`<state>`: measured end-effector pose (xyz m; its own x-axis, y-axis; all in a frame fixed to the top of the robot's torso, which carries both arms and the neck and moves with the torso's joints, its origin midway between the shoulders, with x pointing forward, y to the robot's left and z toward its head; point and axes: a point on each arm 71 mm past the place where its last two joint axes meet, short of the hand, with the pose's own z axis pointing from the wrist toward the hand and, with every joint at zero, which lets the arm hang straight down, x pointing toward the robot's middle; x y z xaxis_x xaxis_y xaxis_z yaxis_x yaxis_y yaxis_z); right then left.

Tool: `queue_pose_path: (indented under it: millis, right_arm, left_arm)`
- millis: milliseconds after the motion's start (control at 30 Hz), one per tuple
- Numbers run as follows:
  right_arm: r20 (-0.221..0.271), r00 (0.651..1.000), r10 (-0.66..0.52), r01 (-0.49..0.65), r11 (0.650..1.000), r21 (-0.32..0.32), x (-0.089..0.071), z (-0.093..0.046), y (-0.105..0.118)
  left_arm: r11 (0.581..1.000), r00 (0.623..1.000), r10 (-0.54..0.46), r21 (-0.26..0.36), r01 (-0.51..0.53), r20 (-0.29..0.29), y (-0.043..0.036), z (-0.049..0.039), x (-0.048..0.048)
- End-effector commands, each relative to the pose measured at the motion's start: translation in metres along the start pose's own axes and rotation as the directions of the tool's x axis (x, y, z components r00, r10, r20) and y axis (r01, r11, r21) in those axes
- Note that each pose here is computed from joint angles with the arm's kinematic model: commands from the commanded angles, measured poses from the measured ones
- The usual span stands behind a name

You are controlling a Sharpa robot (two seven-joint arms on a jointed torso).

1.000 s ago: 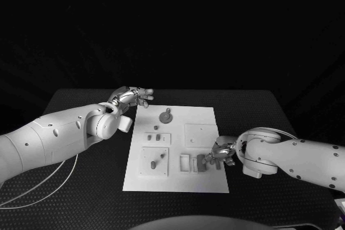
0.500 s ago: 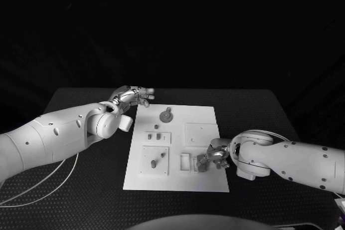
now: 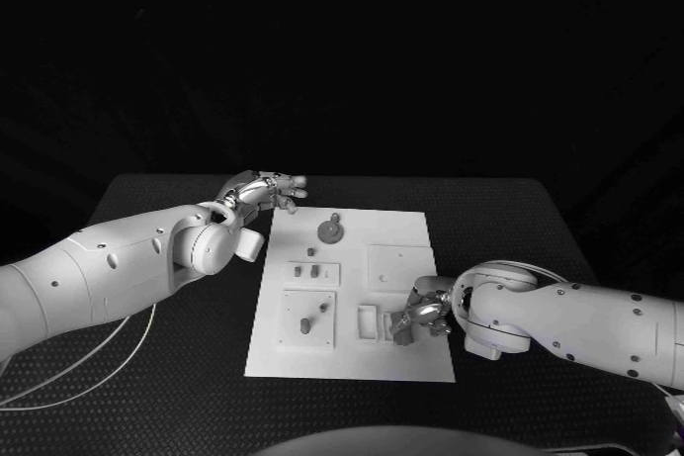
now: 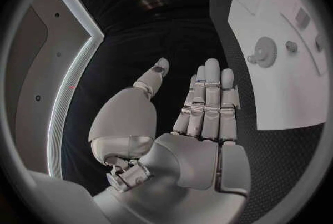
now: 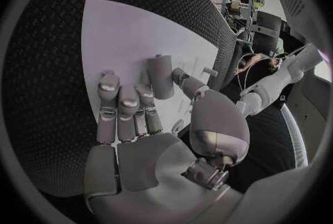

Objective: Assemble the parts on the task board

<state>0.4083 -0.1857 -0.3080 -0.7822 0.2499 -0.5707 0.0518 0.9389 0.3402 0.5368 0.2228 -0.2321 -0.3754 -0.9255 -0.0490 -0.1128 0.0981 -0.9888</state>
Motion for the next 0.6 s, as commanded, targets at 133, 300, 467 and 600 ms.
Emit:
queue_pose_path:
  millis: [133, 300, 467, 600]
  right_arm:
    - [0.014, 0.999, 0.041, -0.041, 0.999, 0.020, 0.001, 0.000, -0.006]
    - [0.007, 0.997, 0.077, -0.077, 0.997, 0.031, 0.000, -0.005, -0.012]
    - [0.003, 0.993, 0.117, -0.117, 0.993, 0.021, -0.011, -0.013, -0.008]
    - [-0.002, 0.988, 0.155, -0.155, 0.988, 0.012, -0.020, -0.020, -0.003]
  left_arm:
    - [1.000, 1.000, -0.003, 0.005, 0.003, -0.021, -0.0008, 0.0003, 0.0028]
    - [1.000, 1.000, -0.002, 0.002, 0.002, -0.016, -0.0004, -0.0003, 0.0007]
    - [1.000, 1.000, -0.001, 0.001, 0.001, -0.015, -0.0002, -0.0005, -0.0001]
    - [1.000, 1.000, -0.001, 0.000, 0.001, -0.015, -0.0001, -0.0008, -0.0005]
